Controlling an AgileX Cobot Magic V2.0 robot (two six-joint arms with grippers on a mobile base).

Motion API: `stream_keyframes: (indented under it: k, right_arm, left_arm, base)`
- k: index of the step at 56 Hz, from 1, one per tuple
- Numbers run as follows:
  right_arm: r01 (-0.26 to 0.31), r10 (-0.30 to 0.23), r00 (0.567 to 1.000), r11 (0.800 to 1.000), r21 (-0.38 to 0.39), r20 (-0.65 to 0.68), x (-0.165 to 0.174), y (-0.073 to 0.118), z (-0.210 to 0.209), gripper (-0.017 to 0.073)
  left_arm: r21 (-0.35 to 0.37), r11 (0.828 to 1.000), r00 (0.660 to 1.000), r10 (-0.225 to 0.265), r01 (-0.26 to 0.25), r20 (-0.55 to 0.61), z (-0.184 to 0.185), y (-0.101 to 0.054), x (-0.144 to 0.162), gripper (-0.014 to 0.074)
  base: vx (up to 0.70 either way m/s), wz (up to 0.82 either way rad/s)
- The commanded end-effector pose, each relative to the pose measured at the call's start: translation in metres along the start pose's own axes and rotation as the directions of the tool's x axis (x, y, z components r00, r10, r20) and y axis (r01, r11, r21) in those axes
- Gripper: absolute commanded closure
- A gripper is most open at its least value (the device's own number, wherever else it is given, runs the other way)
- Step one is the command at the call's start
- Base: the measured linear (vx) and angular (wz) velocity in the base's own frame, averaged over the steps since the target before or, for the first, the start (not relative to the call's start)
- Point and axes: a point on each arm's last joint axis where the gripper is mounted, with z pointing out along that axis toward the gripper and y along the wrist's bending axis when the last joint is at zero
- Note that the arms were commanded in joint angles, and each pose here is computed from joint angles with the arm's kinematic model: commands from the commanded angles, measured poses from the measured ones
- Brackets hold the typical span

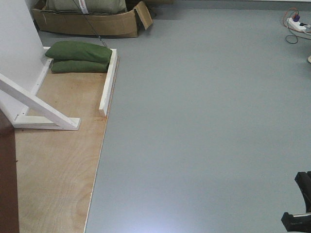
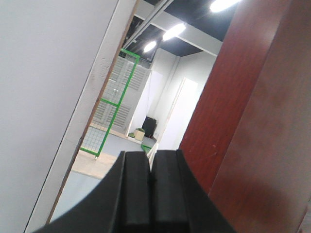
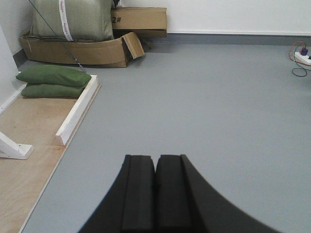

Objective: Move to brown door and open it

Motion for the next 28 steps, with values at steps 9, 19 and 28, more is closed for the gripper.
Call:
stream_keyframes:
  k: [9, 19, 28]
  right_arm:
    - [0.011, -0.012, 0.997, 1.0, 0.005, 0.082, -0.0062, -0.0005, -0.0001, 0.0559]
    - [0.011, -0.012, 0.997, 1.0, 0.005, 0.082, -0.0062, -0.0005, -0.0001, 0.0559]
    - [0.011, -0.012, 0.997, 1.0, 0.005, 0.081, -0.0061, -0.0004, -0.0001, 0.0559]
  left_arm:
    - [-0.134, 0.991, 0.997, 0.003, 0.007, 0.071, 0.0019, 0.0072, -0.0124, 0.06]
    - [-0.127, 0.992, 0.994, 0.016, -0.002, 0.106, 0.0018, 0.0064, -0.0162, 0.06]
    - [-0.122, 0.992, 0.991, 0.02, -0.004, 0.132, 0.0025, 0.0042, -0.0204, 0.06]
  base:
    - [0.0, 0.0]
    - [0.0, 0.0]
    - [0.0, 0.0]
